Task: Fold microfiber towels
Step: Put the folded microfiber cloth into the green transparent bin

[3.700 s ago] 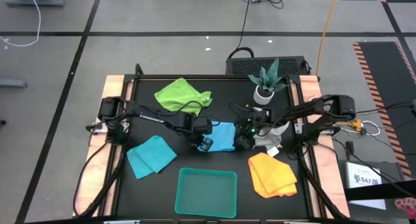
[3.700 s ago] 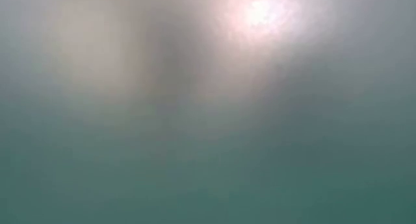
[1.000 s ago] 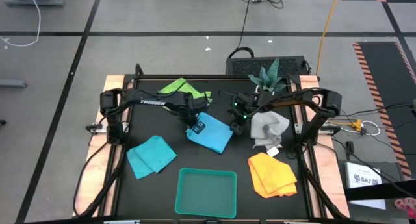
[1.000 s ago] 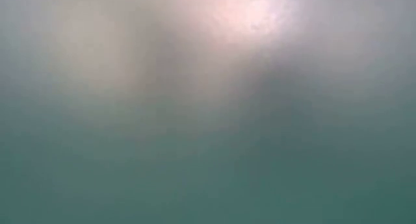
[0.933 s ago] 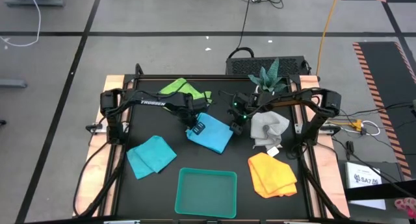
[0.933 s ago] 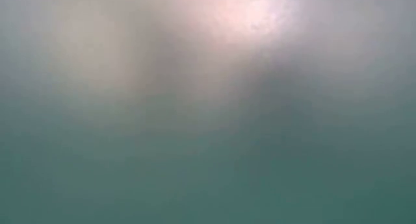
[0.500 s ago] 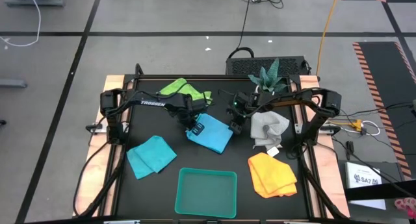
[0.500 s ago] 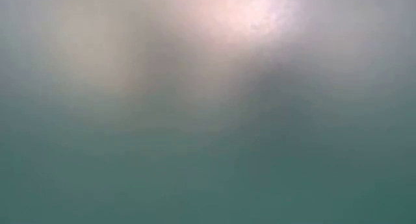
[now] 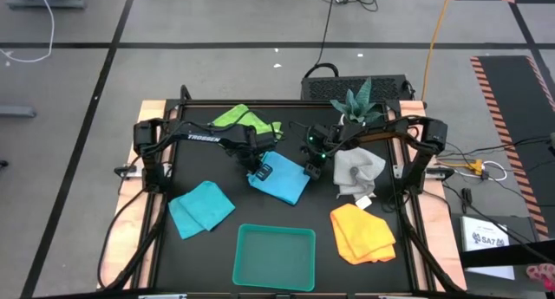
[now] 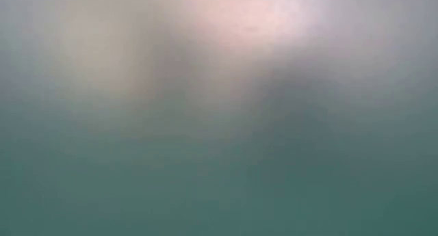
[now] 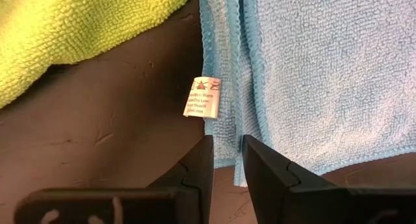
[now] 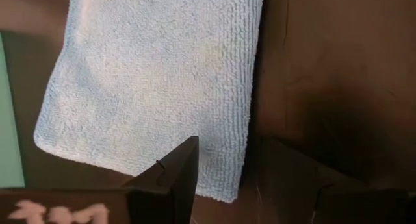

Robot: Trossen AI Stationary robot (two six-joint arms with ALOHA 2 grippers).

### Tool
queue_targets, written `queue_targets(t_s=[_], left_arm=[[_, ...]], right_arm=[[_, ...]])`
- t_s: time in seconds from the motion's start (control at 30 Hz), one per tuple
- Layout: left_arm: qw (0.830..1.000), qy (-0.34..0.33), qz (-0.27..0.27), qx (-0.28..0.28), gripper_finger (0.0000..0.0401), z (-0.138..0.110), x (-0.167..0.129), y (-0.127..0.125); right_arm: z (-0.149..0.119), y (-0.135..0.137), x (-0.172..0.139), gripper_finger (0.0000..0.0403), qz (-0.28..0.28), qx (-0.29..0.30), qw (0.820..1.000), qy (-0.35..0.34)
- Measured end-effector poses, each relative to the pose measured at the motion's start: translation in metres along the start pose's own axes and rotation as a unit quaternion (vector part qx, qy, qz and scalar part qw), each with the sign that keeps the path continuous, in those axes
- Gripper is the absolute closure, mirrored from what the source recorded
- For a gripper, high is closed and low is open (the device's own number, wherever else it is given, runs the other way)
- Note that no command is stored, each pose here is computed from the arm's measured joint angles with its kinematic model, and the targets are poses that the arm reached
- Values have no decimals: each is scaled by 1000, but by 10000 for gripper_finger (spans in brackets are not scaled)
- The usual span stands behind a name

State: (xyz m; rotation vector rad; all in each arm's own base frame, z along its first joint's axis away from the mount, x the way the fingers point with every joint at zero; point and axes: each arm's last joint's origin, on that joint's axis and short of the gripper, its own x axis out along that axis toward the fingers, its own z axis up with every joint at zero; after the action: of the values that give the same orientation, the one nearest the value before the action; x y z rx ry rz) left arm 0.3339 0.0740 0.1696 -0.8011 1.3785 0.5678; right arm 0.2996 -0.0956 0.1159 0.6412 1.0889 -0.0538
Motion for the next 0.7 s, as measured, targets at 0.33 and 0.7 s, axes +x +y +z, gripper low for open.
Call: queue_targets(t_s=[0.33, 0.7], left_arm=[[1000, -2, -1, 0, 318, 0, 0, 0], [1000, -4, -3, -2, 318, 1, 0, -1]], right_arm=[[3, 0, 4, 245, 8, 1, 1000, -15], [-1, -2, 23, 268, 16, 1, 1000, 5]])
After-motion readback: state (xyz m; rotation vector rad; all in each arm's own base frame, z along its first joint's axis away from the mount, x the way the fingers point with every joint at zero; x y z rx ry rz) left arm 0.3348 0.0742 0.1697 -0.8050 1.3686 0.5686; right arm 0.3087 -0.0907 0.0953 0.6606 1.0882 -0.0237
